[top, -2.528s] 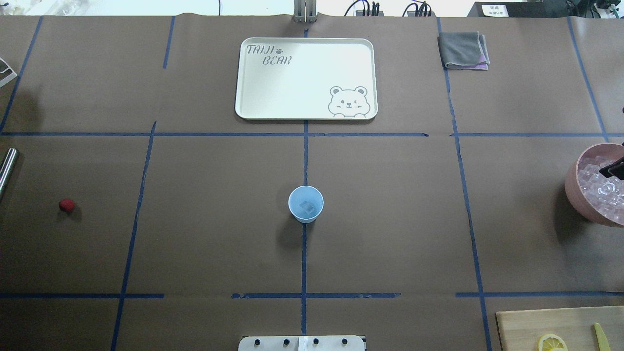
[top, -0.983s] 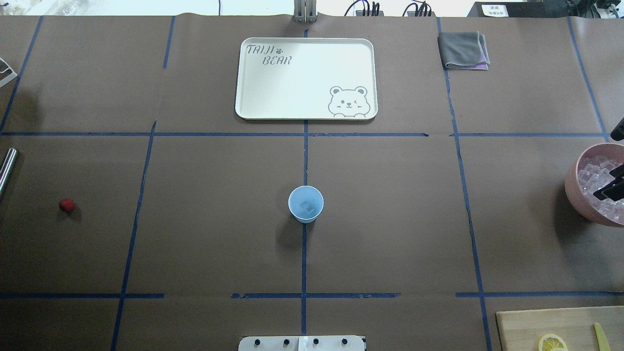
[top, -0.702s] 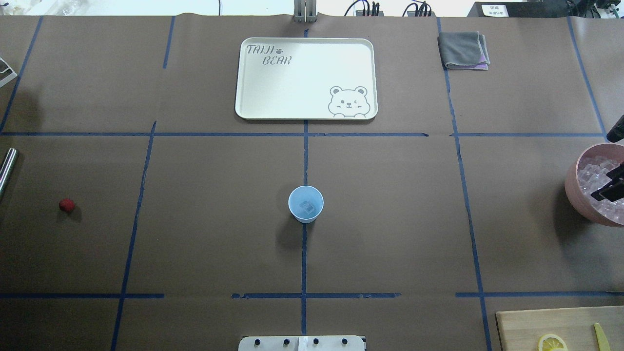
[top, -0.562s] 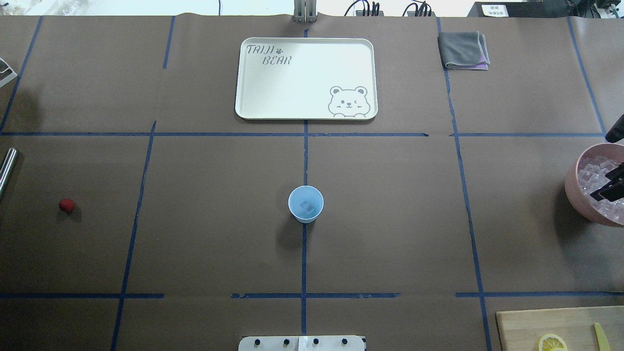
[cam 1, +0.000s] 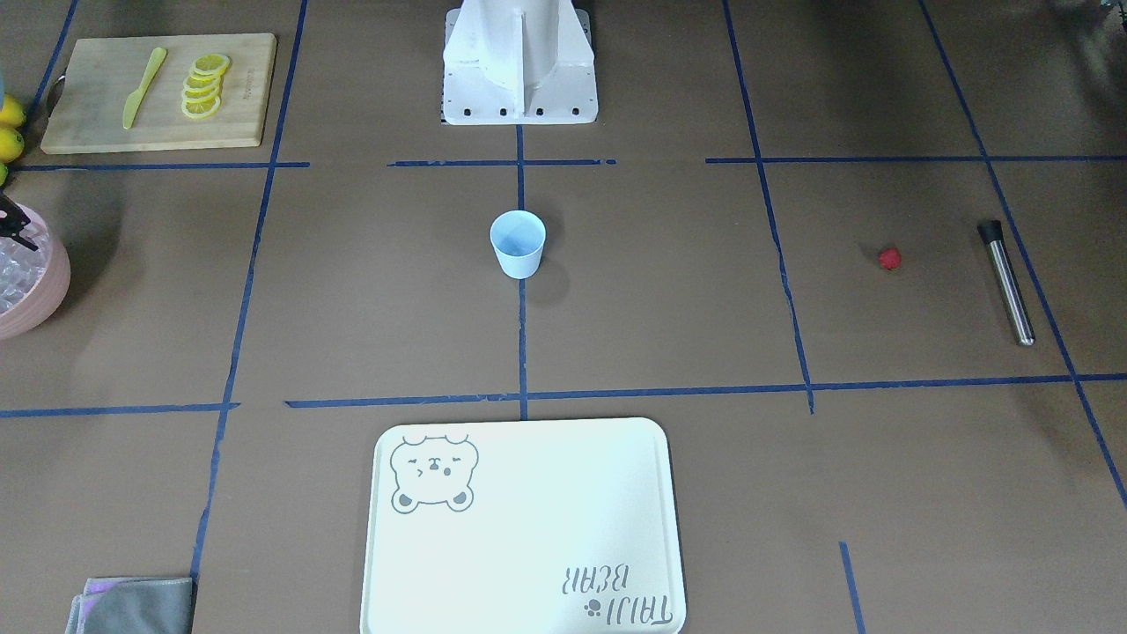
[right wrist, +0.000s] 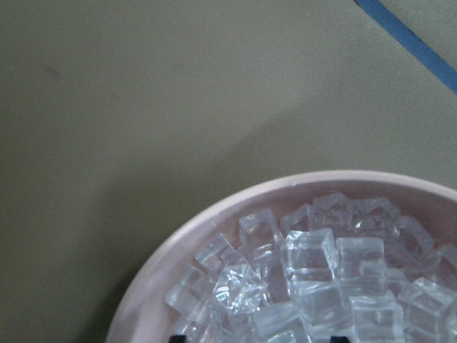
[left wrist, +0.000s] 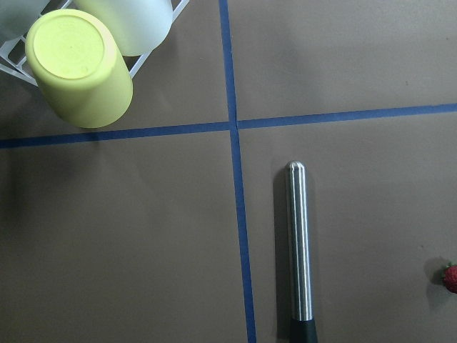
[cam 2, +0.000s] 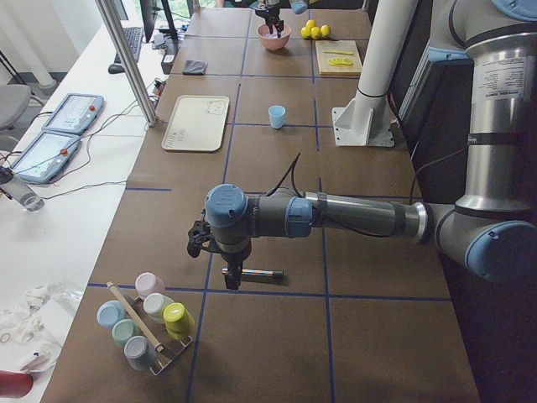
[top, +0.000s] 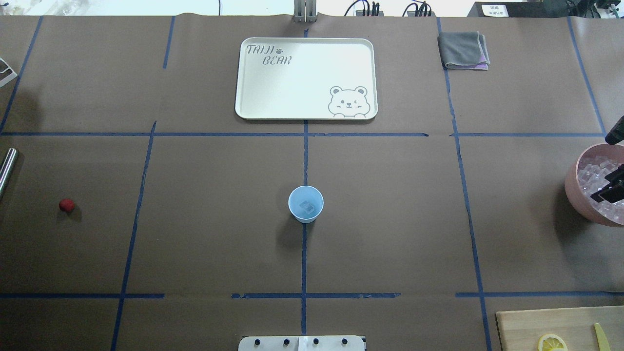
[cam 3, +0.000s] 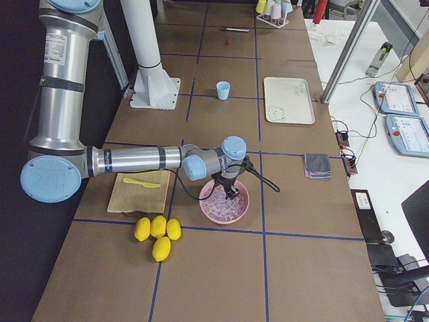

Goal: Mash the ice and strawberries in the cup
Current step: 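Close the right gripper on another ice cube and lift it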

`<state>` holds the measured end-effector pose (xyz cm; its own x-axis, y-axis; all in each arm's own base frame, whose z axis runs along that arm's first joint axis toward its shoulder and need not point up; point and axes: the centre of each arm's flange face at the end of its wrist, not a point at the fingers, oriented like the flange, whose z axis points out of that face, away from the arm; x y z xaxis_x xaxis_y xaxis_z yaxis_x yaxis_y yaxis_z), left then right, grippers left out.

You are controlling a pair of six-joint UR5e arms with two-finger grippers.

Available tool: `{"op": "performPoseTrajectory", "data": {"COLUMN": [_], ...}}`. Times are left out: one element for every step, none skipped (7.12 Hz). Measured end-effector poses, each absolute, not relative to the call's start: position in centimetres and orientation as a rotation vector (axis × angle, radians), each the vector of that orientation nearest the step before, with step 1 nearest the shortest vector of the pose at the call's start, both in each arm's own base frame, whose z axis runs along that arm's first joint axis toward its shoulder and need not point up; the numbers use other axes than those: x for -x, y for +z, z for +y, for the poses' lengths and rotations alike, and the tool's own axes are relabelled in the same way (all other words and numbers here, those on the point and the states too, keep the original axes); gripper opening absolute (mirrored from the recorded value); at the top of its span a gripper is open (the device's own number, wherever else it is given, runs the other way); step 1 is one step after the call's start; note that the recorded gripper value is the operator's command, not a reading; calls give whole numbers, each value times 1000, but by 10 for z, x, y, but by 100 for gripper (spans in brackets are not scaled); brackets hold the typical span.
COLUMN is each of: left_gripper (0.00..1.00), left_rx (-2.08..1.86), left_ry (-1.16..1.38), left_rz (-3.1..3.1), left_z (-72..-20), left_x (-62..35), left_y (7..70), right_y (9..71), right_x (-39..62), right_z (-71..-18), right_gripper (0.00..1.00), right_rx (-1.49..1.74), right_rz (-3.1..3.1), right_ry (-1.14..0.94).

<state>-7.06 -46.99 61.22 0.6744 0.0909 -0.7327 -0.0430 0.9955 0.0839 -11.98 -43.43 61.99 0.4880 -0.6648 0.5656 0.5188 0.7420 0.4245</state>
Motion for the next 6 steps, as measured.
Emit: {"op": "performPoseTrajectory", "data": {"left_gripper": [100,100,100,100,100,100], "left_rx": [-61,-62,-62,-62,-62,-62], "left_ry": [76,76,76,76,76,76], "left_rz": [827,827,828,828,828,827], "left_z": [-470,-470,-470,-470,-470,-470], "left_x": [71,71,70,70,70,71], "left_y": [612,612,612,612,612,612], "right_y": [621,622,623,624,625,625], "right_x": [120,119,119,119,119,119], "right_z": [-433,-433,-433,-433,-433,-433], "right_gripper": [67,66,66,66,66,66], "right_rx": [-205,-203,-201,-200,-200,-199], "right_rz": [-777,-776,-774,-773,-773,-772], "right_ry": [-725,-725,-724,-725,-725,-724]}}
